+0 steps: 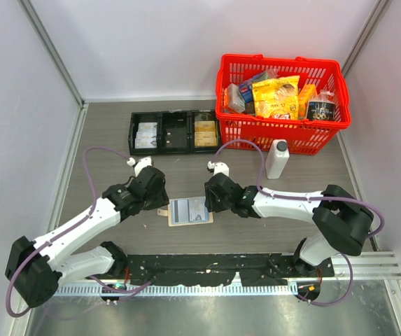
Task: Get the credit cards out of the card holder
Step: Remove the credit card from the card holder.
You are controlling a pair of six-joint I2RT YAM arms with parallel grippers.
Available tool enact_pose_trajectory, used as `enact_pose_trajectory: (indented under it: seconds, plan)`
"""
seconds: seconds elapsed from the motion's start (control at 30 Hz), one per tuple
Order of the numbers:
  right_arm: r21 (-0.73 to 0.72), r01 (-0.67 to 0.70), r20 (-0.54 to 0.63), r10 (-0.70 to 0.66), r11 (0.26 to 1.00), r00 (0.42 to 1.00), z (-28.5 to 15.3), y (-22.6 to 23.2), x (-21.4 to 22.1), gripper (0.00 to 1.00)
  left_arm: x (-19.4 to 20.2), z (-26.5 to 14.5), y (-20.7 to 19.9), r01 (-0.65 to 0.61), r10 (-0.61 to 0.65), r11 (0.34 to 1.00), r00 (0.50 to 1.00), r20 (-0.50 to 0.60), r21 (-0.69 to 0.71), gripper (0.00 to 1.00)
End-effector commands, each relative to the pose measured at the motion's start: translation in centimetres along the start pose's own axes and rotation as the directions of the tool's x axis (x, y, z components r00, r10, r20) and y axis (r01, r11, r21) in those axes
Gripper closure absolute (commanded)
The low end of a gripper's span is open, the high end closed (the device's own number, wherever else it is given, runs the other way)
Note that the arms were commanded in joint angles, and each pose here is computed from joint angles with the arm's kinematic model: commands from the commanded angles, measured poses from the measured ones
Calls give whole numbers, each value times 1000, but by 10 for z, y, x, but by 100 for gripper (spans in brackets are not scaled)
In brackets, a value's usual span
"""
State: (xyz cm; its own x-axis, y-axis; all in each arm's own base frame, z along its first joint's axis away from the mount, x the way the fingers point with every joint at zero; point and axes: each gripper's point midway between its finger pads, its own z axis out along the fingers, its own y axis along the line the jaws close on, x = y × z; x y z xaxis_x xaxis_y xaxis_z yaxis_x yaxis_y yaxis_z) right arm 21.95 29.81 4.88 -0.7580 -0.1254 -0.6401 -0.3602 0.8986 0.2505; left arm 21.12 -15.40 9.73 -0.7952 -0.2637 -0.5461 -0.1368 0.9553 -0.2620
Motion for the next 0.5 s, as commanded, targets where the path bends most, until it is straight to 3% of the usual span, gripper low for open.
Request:
enact_pose_trajectory:
  seconds: [0.0,0.17,0.47]
  plan:
    - [-131,-70,75,81,989,994,-2,25,-26,66,-12,-19,-18,63,-65,993,998,22,100,53]
    - [-162,-84,62,95,983,994,2,29,-25,76,3,-16,-48,122,-111,963,992,-62,239,55]
    - [-166,-164,-18,163,972,986,18,11,-4,84,29,8,-71,178,-128,937,975,-179,300,58]
